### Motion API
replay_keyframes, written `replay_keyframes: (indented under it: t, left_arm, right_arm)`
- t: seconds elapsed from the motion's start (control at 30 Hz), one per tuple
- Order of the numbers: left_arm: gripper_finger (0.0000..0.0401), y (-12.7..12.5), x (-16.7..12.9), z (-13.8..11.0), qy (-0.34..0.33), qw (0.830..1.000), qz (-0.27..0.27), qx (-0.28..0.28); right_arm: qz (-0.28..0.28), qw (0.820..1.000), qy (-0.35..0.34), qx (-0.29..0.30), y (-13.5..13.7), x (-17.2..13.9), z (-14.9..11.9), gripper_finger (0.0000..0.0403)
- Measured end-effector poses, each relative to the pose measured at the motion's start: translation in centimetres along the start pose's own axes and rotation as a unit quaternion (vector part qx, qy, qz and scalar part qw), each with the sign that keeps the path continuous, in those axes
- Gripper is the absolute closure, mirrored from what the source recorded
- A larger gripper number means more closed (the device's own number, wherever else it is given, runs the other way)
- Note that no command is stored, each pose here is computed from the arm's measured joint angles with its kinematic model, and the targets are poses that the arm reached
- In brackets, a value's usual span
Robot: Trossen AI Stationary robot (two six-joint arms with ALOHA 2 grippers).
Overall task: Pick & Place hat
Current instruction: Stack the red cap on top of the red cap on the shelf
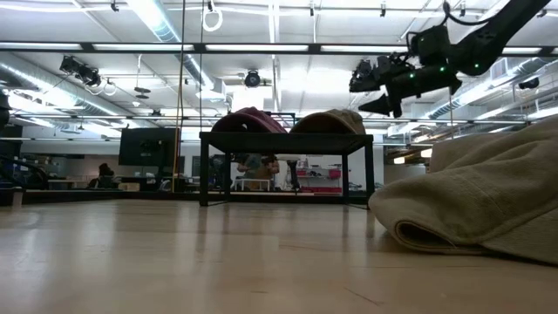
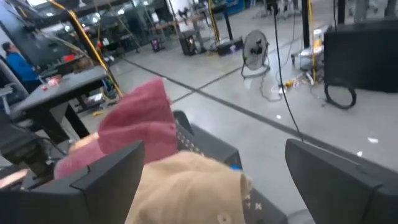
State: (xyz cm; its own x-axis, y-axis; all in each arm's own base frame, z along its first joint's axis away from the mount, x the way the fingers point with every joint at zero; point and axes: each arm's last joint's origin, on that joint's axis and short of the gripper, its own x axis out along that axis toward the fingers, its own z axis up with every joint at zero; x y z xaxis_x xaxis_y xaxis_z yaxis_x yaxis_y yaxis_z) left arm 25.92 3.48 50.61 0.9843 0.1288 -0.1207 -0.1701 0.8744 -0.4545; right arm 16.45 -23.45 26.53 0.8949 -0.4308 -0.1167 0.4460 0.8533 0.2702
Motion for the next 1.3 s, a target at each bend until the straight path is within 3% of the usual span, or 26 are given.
replay_keyframes:
  t: [0.2, 0.43, 0.9, 1.3]
  left_arm:
    - [0.0163, 0.0, 0.1, -0.1, 0.001, 0.999, 0.011, 0.046]
    - [0.0163, 0.1, 0.1, -0.2, 0.001, 0.998, 0.027, 0.053]
    - [0.0163, 0.0, 1.9, -2.3, 0.042, 0.988, 0.105, 0.104]
    - [0.0163, -0.2, 5.2, -6.3, 0.149, 0.973, 0.128, 0.125]
  right_arm:
    - [0.048, 0.999, 0.002, -0.006, 1.3, -1.4, 1.0, 0.0014]
    - [0.130, 0.991, 0.029, 0.000, 3.5, -2.9, 1.6, 0.0014]
    - [0.158, 0.982, 0.103, -0.003, 8.6, -5.7, 0.8, 0.0030]
    - [0.184, 0.968, 0.168, 0.005, 11.4, -7.4, -0.4, 0.0057]
